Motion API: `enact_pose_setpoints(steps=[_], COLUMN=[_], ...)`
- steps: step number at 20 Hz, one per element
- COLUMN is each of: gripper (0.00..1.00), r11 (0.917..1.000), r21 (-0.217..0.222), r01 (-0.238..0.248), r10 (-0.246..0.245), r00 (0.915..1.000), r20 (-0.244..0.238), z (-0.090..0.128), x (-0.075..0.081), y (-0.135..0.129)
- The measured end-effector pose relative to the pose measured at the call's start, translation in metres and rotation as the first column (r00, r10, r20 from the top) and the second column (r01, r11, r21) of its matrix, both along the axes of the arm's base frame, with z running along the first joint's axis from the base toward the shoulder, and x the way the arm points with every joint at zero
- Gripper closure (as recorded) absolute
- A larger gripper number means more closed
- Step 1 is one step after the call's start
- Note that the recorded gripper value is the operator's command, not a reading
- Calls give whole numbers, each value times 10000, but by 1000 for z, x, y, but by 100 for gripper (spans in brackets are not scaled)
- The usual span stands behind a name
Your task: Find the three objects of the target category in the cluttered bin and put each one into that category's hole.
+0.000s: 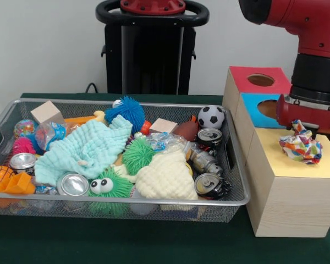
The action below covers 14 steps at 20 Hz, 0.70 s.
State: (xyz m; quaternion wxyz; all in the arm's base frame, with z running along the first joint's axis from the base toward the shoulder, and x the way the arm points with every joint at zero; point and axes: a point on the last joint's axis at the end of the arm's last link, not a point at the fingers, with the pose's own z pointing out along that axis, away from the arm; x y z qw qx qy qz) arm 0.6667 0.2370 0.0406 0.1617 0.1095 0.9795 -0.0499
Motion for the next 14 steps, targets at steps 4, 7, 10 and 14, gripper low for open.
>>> enact_pose_setpoints(steps=[4, 7, 10, 14], gripper=[100, 100, 100, 100], r11=[9998, 9996, 9989, 9985], r21=[-164, -276, -452, -540], r01=[70, 94, 104, 113], r10=[-70, -92, -97, -102], r00=[10000, 9999, 9998, 9997], r20=[26, 78, 153, 215], z=[-1, 1, 3, 6], x=[-2, -3, -4, -5], y=[-1, 1, 3, 6])
